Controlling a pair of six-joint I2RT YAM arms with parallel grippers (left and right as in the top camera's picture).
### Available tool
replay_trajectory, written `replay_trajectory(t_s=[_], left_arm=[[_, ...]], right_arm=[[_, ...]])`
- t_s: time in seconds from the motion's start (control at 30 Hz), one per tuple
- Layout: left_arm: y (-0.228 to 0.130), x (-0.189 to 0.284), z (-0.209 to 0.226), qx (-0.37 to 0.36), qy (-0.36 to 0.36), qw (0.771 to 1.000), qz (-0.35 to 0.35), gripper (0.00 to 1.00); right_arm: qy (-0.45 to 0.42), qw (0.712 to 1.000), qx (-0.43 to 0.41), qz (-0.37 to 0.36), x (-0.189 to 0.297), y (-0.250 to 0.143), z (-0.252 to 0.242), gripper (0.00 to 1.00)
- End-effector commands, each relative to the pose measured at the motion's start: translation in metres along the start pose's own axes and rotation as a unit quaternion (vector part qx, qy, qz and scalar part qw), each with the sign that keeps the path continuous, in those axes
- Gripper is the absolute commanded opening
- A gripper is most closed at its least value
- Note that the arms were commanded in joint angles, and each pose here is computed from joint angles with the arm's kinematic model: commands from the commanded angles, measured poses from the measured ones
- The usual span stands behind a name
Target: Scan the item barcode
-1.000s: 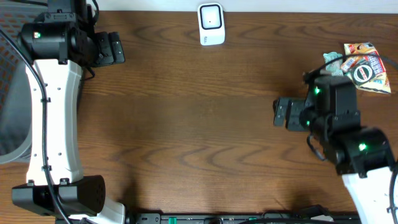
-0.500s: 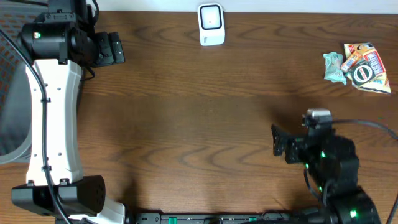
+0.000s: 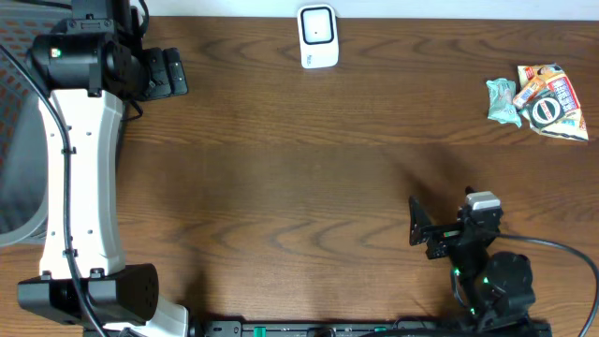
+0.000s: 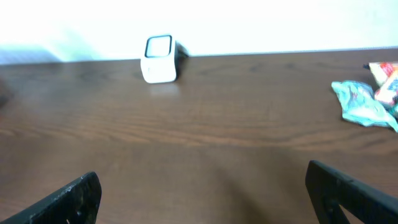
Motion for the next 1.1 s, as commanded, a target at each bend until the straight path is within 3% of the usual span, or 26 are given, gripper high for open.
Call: replay_trajectory(t_s=[0.0, 0.53, 1.07], left_arm=[[0.000, -0.003, 0.003, 0.006, 0.009, 1.000, 0.003, 0.98], [0.000, -0.003, 0.003, 0.006, 0.009, 1.000, 0.003, 0.98], [0.000, -0.003, 0.002, 0.006, 0.009, 1.000, 0.003, 0.98]], right_arm=[[0.013, 1.000, 0.019, -0.006, -0.002, -0.014, -0.002, 0.99], [0.030, 0.990, 0.069, -0.120, -0.017, -0.032, -0.012, 0.99], [-0.017, 0.989, 0.078, -0.123, -0.015, -0.031, -0.026, 0.99]])
Point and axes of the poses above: each gripper's point midway between its finger pads, its own x axis back along the fingers, its own z axis along the line the jaws close on, y = z × x, the point moved 9 cm from there along x, back along the fingers, and after that the axes turned 4 degrees about -x, right-handed, at the moved point
